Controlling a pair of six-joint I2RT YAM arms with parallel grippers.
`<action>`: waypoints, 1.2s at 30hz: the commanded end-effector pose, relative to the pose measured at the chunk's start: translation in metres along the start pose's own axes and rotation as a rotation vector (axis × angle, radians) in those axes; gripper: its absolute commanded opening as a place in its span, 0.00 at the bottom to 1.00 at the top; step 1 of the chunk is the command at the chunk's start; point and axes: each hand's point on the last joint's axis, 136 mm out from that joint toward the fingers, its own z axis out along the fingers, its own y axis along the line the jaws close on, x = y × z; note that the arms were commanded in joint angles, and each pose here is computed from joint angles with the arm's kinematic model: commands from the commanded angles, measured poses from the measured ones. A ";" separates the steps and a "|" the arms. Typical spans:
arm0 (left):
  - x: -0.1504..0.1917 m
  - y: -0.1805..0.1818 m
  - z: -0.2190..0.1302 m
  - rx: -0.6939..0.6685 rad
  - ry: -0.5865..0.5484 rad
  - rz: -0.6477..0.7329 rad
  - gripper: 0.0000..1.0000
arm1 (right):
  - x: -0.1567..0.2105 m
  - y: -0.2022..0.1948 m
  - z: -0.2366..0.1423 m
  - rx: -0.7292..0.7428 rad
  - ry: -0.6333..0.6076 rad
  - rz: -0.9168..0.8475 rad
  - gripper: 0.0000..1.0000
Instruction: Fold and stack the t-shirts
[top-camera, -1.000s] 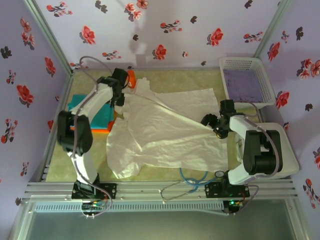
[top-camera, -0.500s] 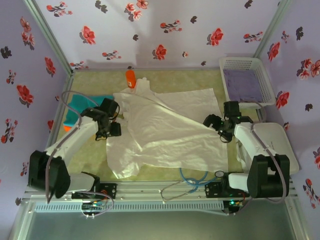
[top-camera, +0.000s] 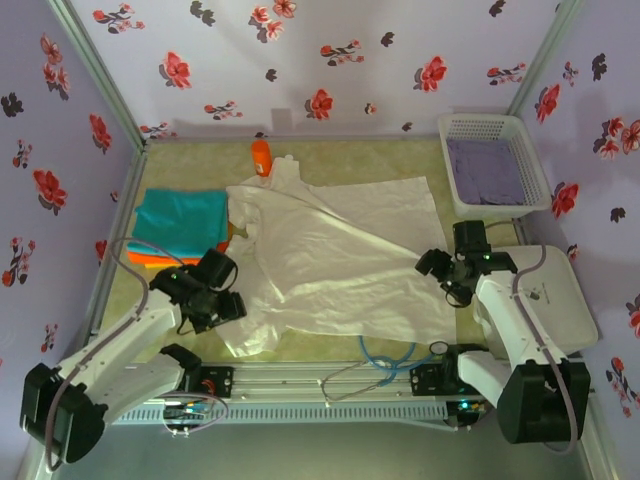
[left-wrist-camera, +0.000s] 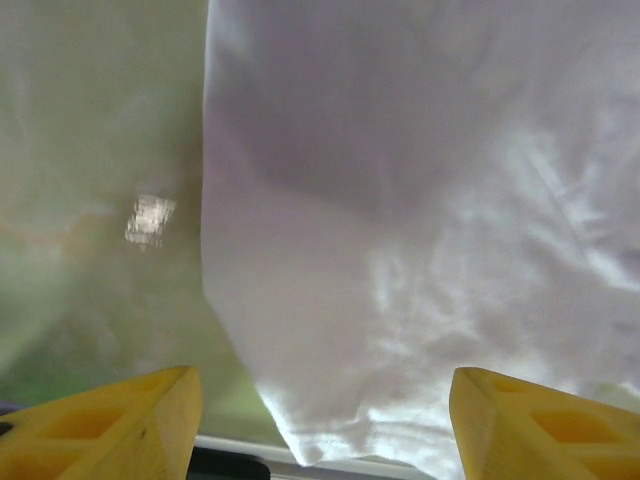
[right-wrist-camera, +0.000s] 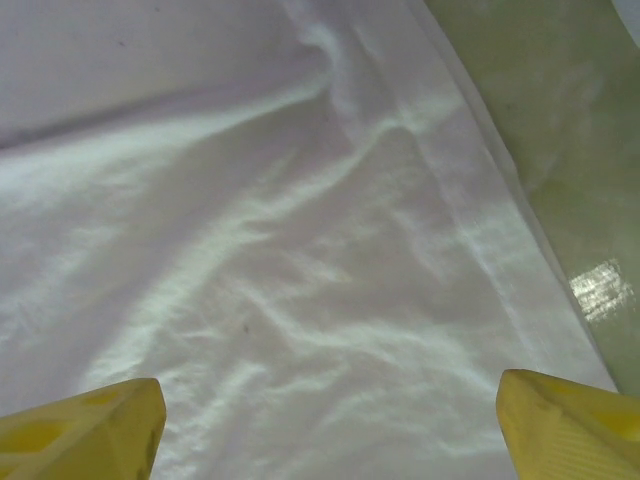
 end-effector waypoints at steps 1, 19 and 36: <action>0.021 0.015 0.007 -0.023 0.037 -0.145 0.63 | 0.017 -0.019 0.000 0.062 0.033 0.048 0.87; 0.018 0.005 0.050 0.034 -0.021 -0.195 0.57 | 0.052 -0.062 0.017 0.196 0.076 0.167 0.84; 0.017 0.007 0.057 0.012 -0.018 -0.171 0.52 | 0.073 -0.069 0.022 0.246 0.114 0.186 0.59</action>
